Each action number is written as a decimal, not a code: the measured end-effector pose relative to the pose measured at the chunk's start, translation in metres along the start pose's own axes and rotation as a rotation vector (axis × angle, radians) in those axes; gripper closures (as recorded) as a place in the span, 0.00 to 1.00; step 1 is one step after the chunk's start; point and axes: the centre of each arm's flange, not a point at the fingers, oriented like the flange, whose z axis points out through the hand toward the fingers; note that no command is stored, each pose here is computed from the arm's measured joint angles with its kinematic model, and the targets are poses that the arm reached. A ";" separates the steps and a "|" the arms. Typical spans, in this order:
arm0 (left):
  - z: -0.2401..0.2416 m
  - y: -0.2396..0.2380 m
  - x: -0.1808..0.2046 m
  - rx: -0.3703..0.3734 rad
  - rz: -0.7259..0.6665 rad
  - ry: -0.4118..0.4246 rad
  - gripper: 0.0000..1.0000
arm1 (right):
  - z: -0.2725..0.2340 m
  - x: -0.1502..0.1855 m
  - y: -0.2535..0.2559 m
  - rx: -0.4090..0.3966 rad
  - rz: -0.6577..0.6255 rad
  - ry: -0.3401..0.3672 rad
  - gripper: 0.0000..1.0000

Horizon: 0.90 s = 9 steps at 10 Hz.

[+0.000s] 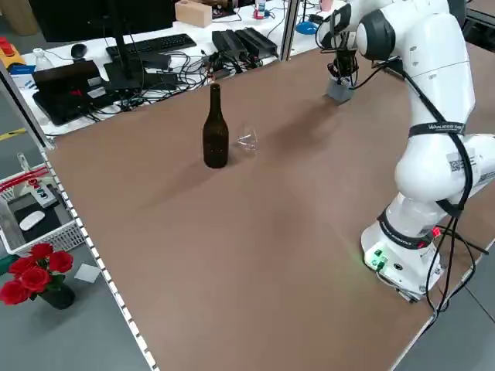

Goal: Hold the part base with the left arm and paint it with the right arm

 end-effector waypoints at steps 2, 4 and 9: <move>0.000 0.000 0.000 0.000 0.000 0.000 0.95 | 0.001 0.001 0.005 -0.016 -0.019 0.007 0.95; 0.000 0.000 0.000 0.000 0.000 0.000 0.95 | 0.006 0.000 0.010 -0.016 -0.033 0.000 0.95; 0.000 0.001 0.000 0.000 0.001 0.000 0.95 | 0.013 -0.001 0.015 -0.017 -0.027 -0.013 0.87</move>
